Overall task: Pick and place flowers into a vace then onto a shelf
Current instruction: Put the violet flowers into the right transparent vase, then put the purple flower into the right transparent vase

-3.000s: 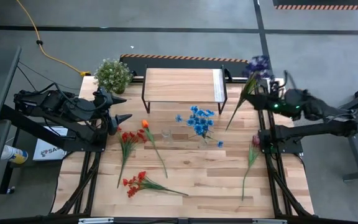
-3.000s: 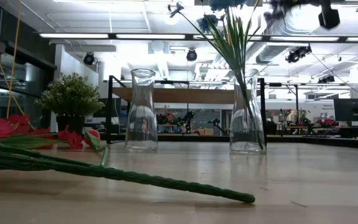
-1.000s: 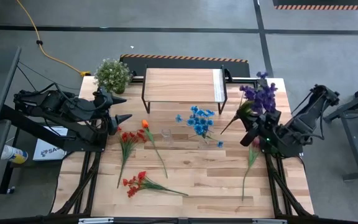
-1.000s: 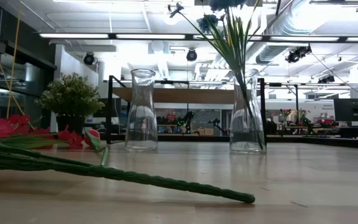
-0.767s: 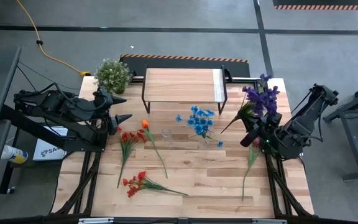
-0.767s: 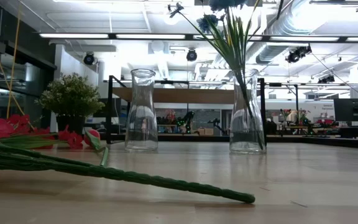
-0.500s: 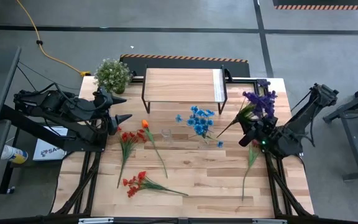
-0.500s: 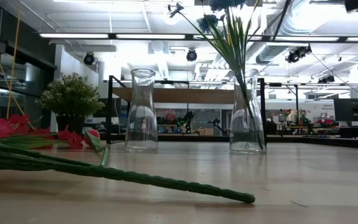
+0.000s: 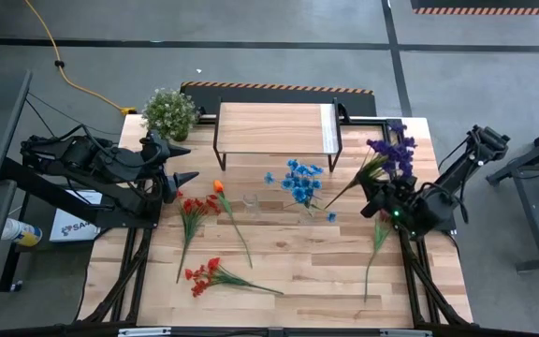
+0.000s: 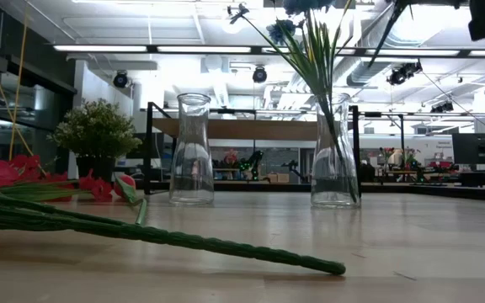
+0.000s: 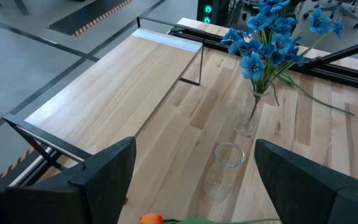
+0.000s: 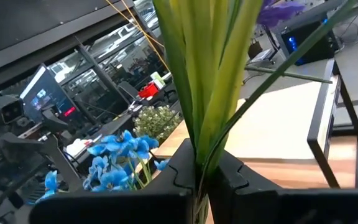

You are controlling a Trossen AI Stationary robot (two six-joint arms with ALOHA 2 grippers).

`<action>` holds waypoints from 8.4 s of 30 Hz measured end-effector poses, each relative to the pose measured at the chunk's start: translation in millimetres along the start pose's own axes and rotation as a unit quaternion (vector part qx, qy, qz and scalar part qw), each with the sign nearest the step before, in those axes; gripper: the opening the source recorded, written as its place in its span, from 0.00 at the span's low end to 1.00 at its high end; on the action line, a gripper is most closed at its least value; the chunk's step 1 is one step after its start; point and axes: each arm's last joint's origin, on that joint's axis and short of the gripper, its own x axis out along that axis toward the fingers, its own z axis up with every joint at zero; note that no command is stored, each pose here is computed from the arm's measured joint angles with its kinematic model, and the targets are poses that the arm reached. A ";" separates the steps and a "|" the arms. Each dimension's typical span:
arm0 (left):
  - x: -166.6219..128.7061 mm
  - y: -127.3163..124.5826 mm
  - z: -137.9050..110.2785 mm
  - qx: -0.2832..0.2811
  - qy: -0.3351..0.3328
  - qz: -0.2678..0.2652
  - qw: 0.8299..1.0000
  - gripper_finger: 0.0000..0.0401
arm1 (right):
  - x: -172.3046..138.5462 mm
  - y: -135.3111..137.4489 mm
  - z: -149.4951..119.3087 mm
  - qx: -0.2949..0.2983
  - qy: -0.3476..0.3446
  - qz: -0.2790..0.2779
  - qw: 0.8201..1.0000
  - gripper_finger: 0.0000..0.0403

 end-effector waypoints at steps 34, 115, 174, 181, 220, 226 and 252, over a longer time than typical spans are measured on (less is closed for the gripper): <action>0.0 -0.2 0.6 -0.002 -0.003 0.000 1.000 0.90 | 33.4 10.2 -29.0 -0.065 -0.004 0.022 0.998 0.03; 0.0 -0.2 0.7 -0.002 -0.003 0.000 1.000 0.90 | 31.2 3.3 -50.4 -0.177 0.111 0.141 0.968 0.53; 0.0 0.6 2.1 -0.005 -0.016 0.019 1.000 0.90 | 35.1 -48.3 -28.1 -0.085 0.473 0.231 0.846 0.46; 0.1 0.6 2.1 -0.005 -0.016 0.020 1.000 0.90 | 23.6 -54.5 -31.4 -0.007 0.606 0.212 0.767 0.41; 20.4 -13.5 -3.4 0.044 0.034 0.046 0.997 0.90 | -31.7 -71.7 -66.7 0.070 0.728 -0.157 0.663 0.34; 20.3 -13.0 -4.2 0.048 0.037 0.049 0.997 0.90 | -31.8 -71.7 -81.0 0.040 0.724 -0.185 0.663 0.34; 20.4 -12.4 -3.9 0.048 0.032 0.060 0.997 0.90 | -31.9 -74.1 -123.2 -0.016 0.706 -0.253 0.662 0.34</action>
